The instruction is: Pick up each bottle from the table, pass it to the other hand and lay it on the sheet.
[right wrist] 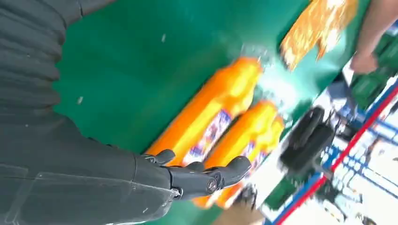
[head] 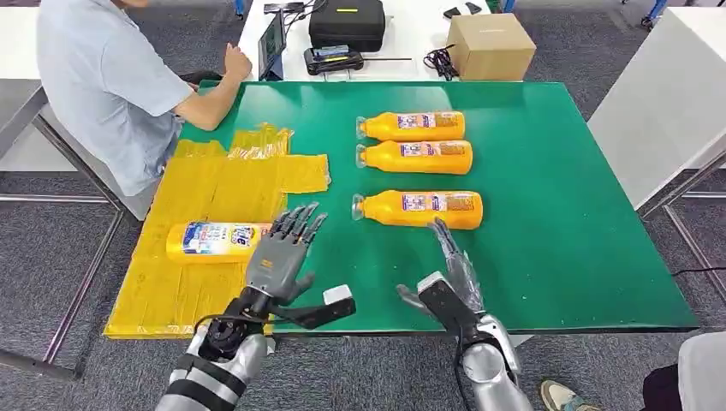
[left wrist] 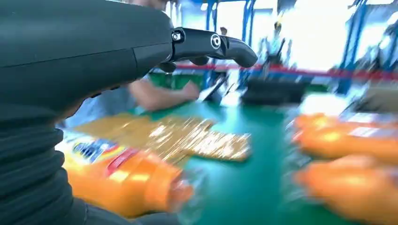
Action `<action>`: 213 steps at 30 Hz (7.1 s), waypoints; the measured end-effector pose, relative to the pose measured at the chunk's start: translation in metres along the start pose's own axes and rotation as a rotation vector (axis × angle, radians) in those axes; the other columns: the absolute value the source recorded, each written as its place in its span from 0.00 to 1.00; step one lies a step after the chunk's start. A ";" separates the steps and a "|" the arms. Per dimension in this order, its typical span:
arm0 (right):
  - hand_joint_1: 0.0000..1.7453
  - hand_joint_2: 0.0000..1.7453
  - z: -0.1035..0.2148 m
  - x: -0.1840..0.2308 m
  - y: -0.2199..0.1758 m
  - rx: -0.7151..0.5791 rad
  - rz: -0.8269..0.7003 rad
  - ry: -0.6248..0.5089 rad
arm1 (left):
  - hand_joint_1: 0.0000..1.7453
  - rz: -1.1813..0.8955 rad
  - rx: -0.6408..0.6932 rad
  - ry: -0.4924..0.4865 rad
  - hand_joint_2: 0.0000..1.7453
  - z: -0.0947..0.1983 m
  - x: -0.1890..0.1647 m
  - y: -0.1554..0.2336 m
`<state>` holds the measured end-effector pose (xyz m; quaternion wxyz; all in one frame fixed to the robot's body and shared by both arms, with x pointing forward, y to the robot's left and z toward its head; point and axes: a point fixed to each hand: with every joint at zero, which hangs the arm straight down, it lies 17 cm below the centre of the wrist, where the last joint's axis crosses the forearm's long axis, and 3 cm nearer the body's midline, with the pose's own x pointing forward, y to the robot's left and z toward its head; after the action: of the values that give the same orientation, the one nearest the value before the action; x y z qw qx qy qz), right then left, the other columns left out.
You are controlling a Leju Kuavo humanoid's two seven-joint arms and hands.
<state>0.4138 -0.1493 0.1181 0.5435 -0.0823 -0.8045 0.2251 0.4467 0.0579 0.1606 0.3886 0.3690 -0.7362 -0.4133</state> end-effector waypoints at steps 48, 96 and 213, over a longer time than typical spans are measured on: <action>0.00 1.00 -0.013 -0.041 -0.017 0.253 0.684 0.060 | 0.00 0.954 0.060 -0.044 1.00 0.030 0.077 0.037; 0.00 1.00 0.020 -0.125 -0.006 0.461 0.717 0.216 | 0.00 0.968 -0.005 -0.069 1.00 0.031 0.089 0.019; 1.00 1.00 -0.026 0.032 0.142 0.631 -0.044 -0.136 | 0.03 1.856 0.119 0.290 1.00 0.006 0.028 -0.028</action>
<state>0.4089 -0.0043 0.0891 0.4921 0.1227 -0.7309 0.4567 0.4355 0.0245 0.1409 0.6309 -0.2981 -0.7005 0.1498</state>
